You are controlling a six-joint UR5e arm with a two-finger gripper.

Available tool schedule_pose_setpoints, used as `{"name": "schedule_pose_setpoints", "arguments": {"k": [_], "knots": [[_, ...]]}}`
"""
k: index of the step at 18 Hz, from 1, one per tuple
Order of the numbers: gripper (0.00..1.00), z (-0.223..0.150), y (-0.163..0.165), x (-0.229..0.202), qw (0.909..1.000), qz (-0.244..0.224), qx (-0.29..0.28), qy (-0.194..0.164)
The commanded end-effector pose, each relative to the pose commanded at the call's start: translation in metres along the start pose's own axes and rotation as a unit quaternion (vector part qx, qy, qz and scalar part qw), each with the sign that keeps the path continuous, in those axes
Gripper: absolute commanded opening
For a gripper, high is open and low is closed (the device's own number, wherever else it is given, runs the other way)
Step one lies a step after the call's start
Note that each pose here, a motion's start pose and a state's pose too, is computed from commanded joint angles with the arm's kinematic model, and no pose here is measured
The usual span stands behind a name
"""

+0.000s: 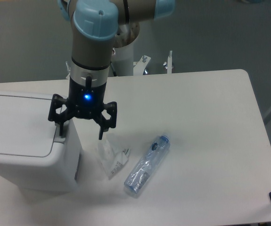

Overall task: Open the trash can
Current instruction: 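Lower the gripper onto the lid edge and hold position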

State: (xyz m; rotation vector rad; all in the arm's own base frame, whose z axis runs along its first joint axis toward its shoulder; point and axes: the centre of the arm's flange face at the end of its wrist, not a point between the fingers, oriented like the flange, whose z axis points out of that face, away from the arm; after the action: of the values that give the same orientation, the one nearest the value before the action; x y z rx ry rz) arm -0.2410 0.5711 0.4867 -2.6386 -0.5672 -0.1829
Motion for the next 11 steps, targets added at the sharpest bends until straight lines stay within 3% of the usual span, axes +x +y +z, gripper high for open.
{"name": "schedule_pose_setpoints", "arguments": {"k": [11], "knots": [[1.00, -0.0010, 0.0043, 0.0008, 1.0000, 0.001, 0.001, -0.002]]}}
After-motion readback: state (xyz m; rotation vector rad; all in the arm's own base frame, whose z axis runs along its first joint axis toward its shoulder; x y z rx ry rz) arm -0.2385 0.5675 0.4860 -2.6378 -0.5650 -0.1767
